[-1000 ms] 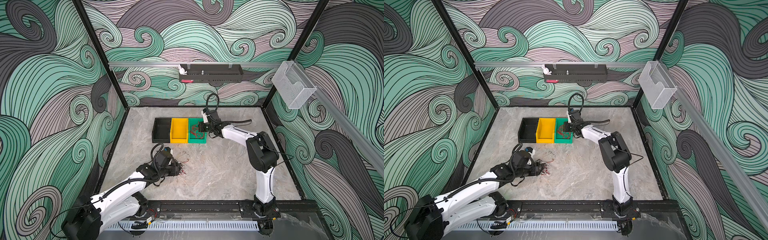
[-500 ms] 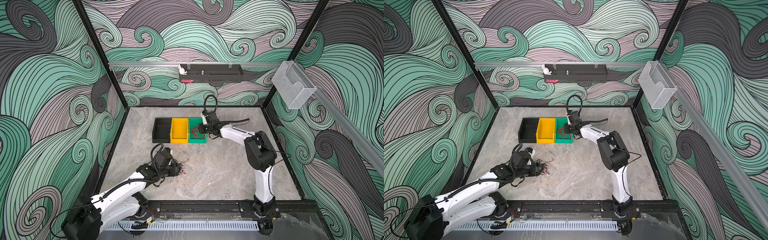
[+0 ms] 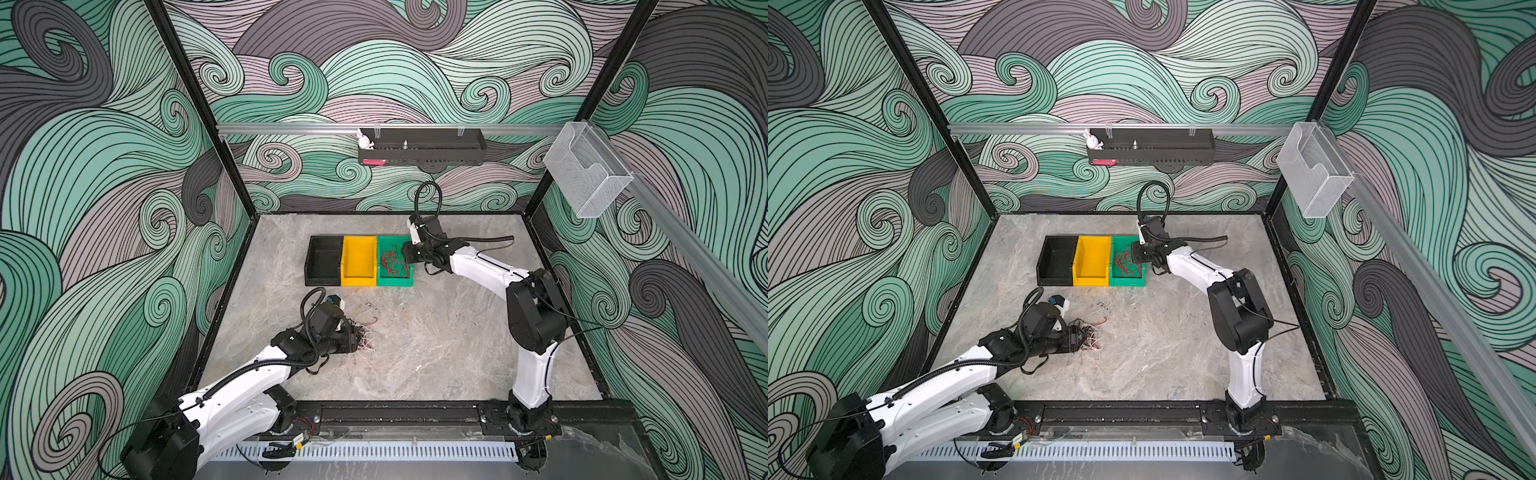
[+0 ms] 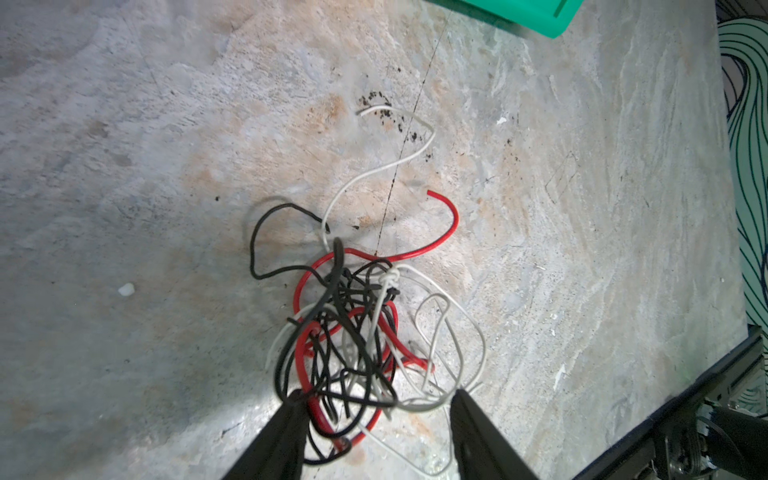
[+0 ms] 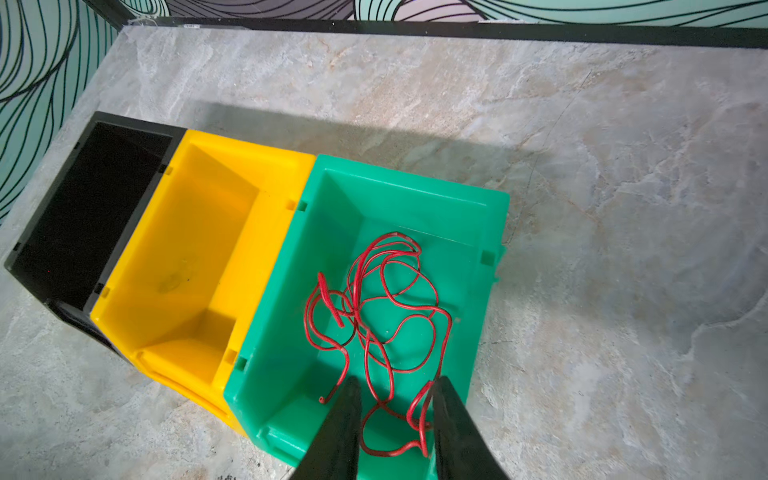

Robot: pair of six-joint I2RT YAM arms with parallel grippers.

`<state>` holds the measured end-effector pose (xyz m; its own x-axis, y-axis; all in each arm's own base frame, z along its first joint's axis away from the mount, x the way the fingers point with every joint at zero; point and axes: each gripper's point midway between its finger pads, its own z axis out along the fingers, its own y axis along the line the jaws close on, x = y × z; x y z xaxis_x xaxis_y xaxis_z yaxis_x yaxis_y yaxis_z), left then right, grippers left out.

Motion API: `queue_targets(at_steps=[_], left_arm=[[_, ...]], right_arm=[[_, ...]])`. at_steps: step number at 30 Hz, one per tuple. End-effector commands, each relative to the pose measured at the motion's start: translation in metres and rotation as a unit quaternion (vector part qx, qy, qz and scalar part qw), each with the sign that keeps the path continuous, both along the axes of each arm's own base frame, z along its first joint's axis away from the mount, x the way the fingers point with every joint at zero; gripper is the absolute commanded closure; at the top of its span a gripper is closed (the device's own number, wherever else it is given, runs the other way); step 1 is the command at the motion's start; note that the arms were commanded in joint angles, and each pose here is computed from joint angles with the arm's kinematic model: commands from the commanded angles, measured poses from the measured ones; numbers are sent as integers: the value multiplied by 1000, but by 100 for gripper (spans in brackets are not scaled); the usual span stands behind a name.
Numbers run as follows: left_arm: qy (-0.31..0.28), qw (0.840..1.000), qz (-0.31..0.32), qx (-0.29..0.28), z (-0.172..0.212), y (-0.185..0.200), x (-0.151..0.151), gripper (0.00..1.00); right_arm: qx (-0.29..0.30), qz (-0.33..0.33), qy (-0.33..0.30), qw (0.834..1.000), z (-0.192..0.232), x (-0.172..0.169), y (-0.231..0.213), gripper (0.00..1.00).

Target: Untangle the cables

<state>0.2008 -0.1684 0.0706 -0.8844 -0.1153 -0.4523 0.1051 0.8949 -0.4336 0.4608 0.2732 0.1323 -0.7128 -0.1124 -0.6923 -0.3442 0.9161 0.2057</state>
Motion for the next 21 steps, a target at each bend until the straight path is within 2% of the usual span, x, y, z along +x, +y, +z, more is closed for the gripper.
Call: queue_targets(at_steps=[1,10,21], left_arm=[[0,1000,9,-3,1,4,-1,42],[-15,1000,19,-15,4,6,0,41],[-20,999,31,-21,2,10,-1,41]], right_arm=[[-18,-6,8,1000,1,-9,-14,68],[-25,-1,30,999,-6,-40,-30,57],[-8,0,57,998,-22,-26,-24,54]])
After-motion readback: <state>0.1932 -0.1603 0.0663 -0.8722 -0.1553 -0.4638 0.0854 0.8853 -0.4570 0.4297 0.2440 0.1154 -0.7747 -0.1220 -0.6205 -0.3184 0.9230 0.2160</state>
